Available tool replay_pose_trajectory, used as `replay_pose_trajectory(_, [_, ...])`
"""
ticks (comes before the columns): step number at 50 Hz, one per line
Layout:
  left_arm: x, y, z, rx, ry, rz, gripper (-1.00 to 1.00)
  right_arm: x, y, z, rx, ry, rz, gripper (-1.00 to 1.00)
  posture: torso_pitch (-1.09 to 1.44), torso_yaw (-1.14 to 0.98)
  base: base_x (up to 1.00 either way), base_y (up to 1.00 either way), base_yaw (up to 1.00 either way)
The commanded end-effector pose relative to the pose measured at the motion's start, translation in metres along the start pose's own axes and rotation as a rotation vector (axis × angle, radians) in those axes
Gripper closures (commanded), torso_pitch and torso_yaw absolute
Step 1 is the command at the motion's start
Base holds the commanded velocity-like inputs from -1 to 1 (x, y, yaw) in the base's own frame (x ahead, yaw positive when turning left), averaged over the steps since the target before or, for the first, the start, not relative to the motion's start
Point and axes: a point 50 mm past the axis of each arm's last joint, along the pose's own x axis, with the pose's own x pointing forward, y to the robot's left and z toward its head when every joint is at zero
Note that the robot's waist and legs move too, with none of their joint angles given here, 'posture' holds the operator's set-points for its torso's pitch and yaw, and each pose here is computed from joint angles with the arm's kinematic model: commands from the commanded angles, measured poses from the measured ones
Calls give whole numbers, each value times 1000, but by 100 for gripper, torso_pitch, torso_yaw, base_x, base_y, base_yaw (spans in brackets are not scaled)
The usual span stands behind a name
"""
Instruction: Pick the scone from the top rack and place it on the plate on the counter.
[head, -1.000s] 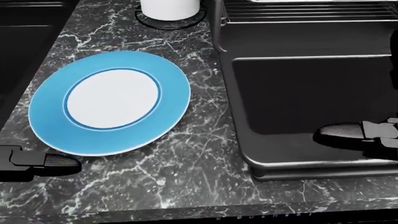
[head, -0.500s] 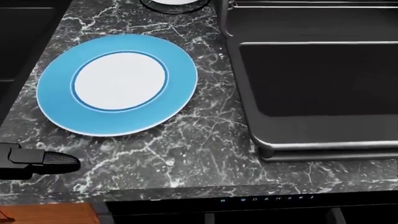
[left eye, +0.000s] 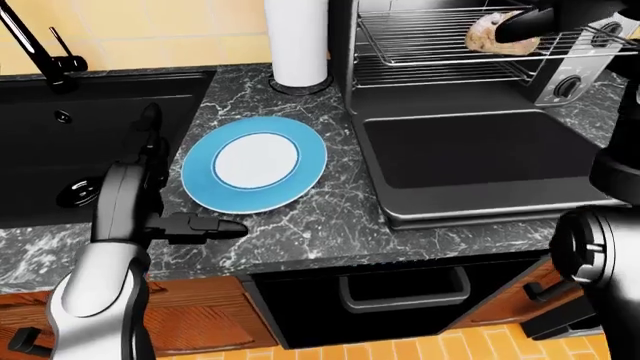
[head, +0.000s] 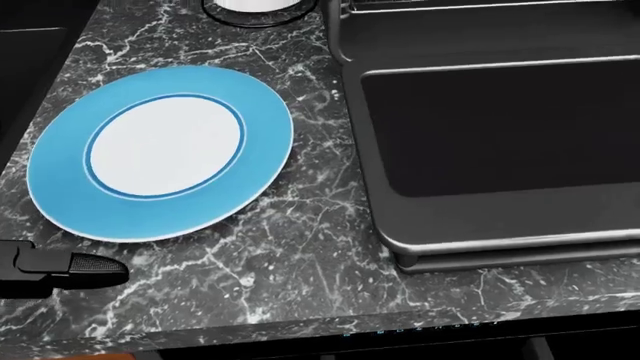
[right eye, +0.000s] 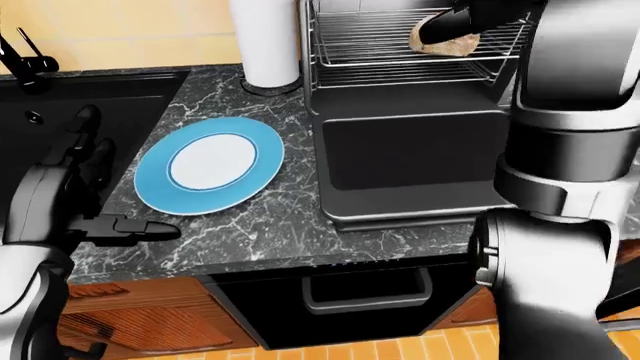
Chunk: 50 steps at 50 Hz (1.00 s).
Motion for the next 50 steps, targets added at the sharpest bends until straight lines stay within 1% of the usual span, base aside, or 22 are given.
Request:
replay_pose_trajectory(1, [-2,3,12,20,-77,22,-100,-7,-11,17,-12,-67,-64,-100,0,0,0,0,0])
replay_pose_trajectory(2, [-3,4,12,20,-77,23,-100,-5,-9,17,-24,-70,-56,-100,0,0,0,0,0])
replay_pose_trajectory(8, [-3,5,13,22,-78,24,-100,2,-6,17,-24,-55,-54,-100,0,0,0,0,0])
replay_pose_trajectory(9, [-3,4,13,21,-78,24,-100,3,-5,16,-34,-54,-51,-100,0,0,0,0,0])
replay_pose_trajectory(17, [-1,4,15,23,-79,20,-100,6,2,13,-28,-28,-28,-100,0,0,0,0,0])
replay_pose_trajectory(22, [-3,5,14,24,-77,22,-100,10,5,12,-28,-24,-22,-100,0,0,0,0,0])
replay_pose_trajectory(28, [-4,5,12,23,-74,24,-100,14,14,9,-27,-16,2,-100,0,0,0,0,0])
replay_pose_trajectory(41, [-1,3,10,23,-70,27,-100,17,23,5,-18,-7,24,-100,0,0,0,0,0])
replay_pose_trajectory(50, [-4,5,9,26,-69,28,-100,19,26,-1,-13,9,29,-100,0,0,0,0,0])
